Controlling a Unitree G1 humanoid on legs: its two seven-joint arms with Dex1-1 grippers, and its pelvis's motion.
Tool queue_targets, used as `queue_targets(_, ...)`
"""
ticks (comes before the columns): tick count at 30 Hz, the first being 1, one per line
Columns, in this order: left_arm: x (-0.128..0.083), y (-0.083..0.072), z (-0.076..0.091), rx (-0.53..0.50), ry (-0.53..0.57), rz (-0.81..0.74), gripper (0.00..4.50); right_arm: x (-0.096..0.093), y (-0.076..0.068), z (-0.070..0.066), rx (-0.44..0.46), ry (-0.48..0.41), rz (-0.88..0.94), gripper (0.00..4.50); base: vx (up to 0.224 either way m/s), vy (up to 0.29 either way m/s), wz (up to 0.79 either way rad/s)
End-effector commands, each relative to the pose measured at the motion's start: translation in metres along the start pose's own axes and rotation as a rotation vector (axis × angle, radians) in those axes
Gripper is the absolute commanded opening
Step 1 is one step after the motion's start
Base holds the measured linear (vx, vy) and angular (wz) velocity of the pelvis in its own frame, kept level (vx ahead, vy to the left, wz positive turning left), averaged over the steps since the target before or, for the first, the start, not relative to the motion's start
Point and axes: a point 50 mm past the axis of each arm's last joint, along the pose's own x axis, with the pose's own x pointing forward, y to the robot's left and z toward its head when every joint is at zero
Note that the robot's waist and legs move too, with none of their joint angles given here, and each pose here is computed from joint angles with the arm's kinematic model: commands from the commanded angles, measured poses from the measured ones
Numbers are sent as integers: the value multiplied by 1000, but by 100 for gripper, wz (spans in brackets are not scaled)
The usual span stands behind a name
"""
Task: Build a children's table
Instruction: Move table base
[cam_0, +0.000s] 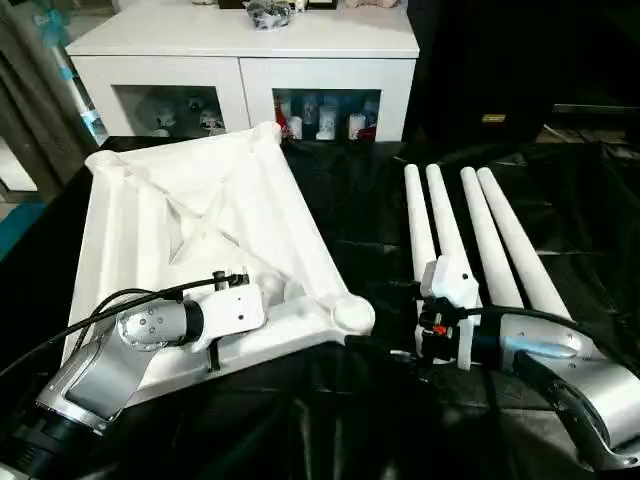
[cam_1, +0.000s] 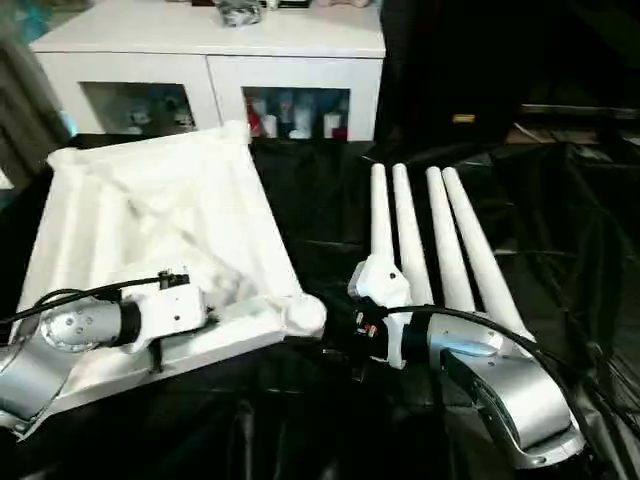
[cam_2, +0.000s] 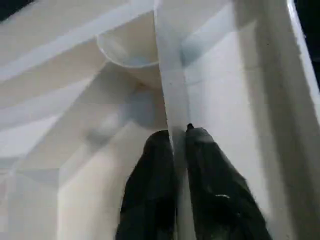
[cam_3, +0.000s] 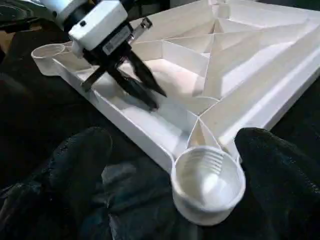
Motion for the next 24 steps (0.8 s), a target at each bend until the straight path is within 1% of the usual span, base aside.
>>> queue_targets(1, -21, 28, 3, 30, 11, 144, 92, -3, -6, 8, -25, -24, -30, 450, 0, 0, 0)
queue_targets(5, -31, 34, 4, -22, -14, 151, 92, -2, -6, 14, -5, -56, -40, 450, 0, 0, 0)
queue_targets(6, -40, 35, 9, -68, -82, 132, 92, -2, -9, 20, 23, -88, -65, 450, 0, 0, 0)
queue_targets(7, -41, 35, 10, -77, -92, 129, 92, -1, -10, 21, 26, -92, -76, 450, 0, 0, 0)
queue_targets(8, -47, 36, 14, -125, -148, 117, 92, 0, -17, 26, 44, -109, -137, 450, 0, 0, 0)
queue_targets(9, -50, 34, 16, -166, -181, 100, 92, 3, -27, 27, 62, -102, -230, 450, 0, 0, 0)
queue_targets(10, -52, 33, 17, -192, -200, 88, 92, 5, -34, 28, 74, -95, -293, 450, 0, 0, 0)
queue_targets(11, -53, 30, 19, -221, -225, 60, 92, 8, -42, 27, 111, -80, -378, 450, 0, 0, 0)
queue_targets(14, -52, 21, 28, -261, -285, 14, 92, 10, -59, 25, 205, -29, -565, 450, 0, 0, 0)
queue_targets(16, -50, 18, 35, -282, -328, 5, 92, 8, -68, 25, 229, 8, -661, 450, 0, 0, 0)
queue_targets(18, -50, 17, 39, -292, -348, 2, 92, 7, -70, 24, 232, 29, -698, 450, 0, 0, 0)
queue_targets(19, -48, 15, 44, -313, -383, -13, 92, 5, -76, 23, 256, 110, -777, 450, 0, 0, 0)
queue_targets(20, -49, 14, 46, -321, -393, -22, 92, 5, -77, 23, 274, 136, -794, 450, 0, 0, 0)
queue_targets(21, -49, 11, 50, -347, -413, -57, 92, 5, -78, 22, 333, 165, -799, 450, 0, 0, 0)
queue_targets(23, -49, 9, 52, -358, -421, -83, 92, 5, -78, 23, 356, 178, -803, 450, 0, 0, 0)
queue_targets(24, -50, 8, 53, -363, -422, -92, 121, 6, -77, 24, 369, 186, -802, 450, 0, 0, 0)
